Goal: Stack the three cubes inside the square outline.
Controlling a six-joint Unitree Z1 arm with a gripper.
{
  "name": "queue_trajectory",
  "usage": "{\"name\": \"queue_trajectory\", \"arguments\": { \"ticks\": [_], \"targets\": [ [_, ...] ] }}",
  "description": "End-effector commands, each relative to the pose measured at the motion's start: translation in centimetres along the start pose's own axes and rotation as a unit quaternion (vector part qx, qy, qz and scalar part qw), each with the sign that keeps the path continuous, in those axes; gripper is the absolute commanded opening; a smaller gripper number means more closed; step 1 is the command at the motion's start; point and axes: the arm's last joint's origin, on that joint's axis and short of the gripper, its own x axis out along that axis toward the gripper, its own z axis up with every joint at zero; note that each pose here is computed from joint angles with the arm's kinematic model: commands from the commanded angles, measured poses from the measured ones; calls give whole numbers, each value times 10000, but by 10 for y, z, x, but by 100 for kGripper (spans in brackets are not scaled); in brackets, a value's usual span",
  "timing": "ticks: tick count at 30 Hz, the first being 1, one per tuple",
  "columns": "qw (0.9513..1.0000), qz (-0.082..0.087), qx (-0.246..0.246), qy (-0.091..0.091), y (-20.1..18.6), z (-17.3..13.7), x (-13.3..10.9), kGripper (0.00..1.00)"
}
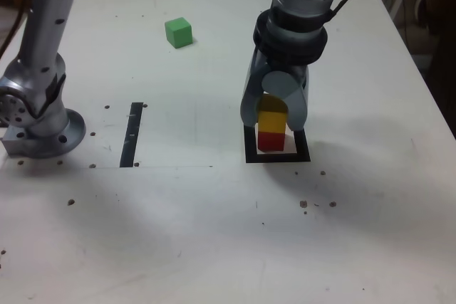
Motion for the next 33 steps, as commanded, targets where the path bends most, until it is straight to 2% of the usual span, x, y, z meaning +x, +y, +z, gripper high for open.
{"name": "queue_trajectory", "arguments": {
  "ticks": [1, 6, 8, 15, 18, 23, 24, 28, 33],
  "targets": [
    [10000, 3, 3, 30, 1, 3, 4, 66],
    [9999, 40, -18, 98, 5, 0, 5, 94],
    [9999, 76, -35, 132, 7, -2, 4, 98],
    [9994, 236, -128, 210, 14, -22, -13, 99],
    [9986, 312, -318, 276, 31, -48, -25, 99],
    [9949, 270, -906, 350, 78, -106, -29, 99],
    [9934, 259, -1059, 358, 89, -118, -28, 99],
    [9822, 234, -1830, 359, 142, -158, -21, 99],
    [9606, 107, -2765, 258, 210, -182, -3, 99]
  ]
}}
